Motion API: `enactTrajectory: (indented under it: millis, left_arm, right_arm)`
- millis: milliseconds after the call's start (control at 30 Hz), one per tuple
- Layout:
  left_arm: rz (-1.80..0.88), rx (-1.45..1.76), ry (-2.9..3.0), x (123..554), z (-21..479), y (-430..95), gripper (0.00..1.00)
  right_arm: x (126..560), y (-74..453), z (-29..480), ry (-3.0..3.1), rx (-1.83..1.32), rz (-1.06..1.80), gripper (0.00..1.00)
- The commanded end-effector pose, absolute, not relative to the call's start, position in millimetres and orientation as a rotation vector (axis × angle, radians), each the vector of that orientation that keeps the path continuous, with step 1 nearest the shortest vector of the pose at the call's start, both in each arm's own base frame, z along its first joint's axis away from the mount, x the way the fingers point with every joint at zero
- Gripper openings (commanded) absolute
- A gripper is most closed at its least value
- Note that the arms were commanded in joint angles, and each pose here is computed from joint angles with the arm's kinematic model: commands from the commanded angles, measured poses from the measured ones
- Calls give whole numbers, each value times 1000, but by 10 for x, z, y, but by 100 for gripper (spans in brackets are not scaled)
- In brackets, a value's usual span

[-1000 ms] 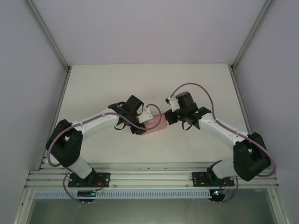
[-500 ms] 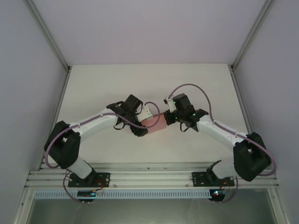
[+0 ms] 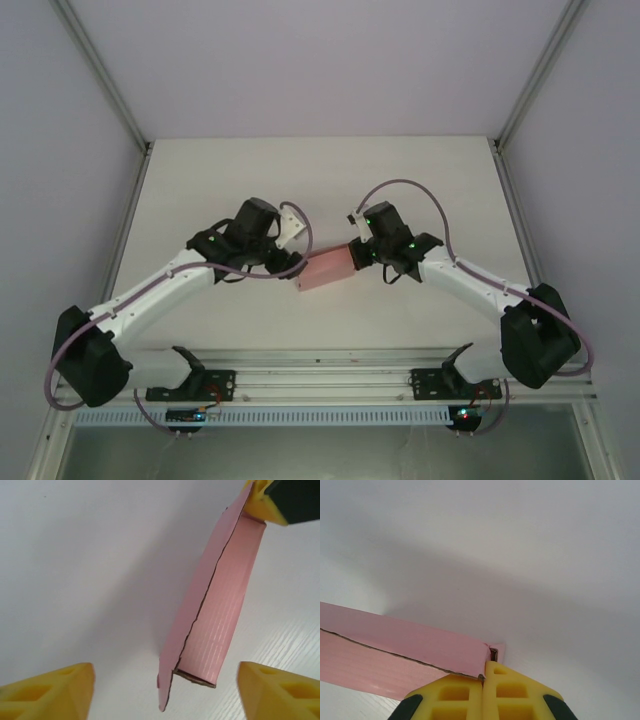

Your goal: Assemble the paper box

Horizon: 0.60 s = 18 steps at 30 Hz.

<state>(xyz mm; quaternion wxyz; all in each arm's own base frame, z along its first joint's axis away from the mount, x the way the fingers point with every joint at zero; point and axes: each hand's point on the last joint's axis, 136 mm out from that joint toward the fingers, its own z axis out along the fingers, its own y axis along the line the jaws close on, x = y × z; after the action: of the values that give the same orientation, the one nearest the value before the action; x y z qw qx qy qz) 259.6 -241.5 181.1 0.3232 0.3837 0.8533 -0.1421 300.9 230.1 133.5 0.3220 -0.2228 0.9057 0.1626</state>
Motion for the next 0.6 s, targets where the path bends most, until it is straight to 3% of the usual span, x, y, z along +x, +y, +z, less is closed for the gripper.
enactTrajectory:
  millis: [0,167,300,500,567]
  left_arm:
    - [-353,948,2387,2519,1578,-2284,65]
    - [-404,979,2430,2508,1466,-2374,49]
    - [-418,964,2438,2568,1475,-2421,25]
    - [-488,829,2452,2620,1619,-2485,0]
    - [-536,730,2497,2630,1652,-2520,0]
  right_arm:
    - [2779,2168,1053,2537,-605,367,0]
    - [2765,2185,1031,2553,-611,375,0]
    - [2761,2178,1024,2559,-608,366,0]
    - [2751,2121,1015,2577,-583,305,0]
    - [2752,2099,1028,2582,-557,269,0]
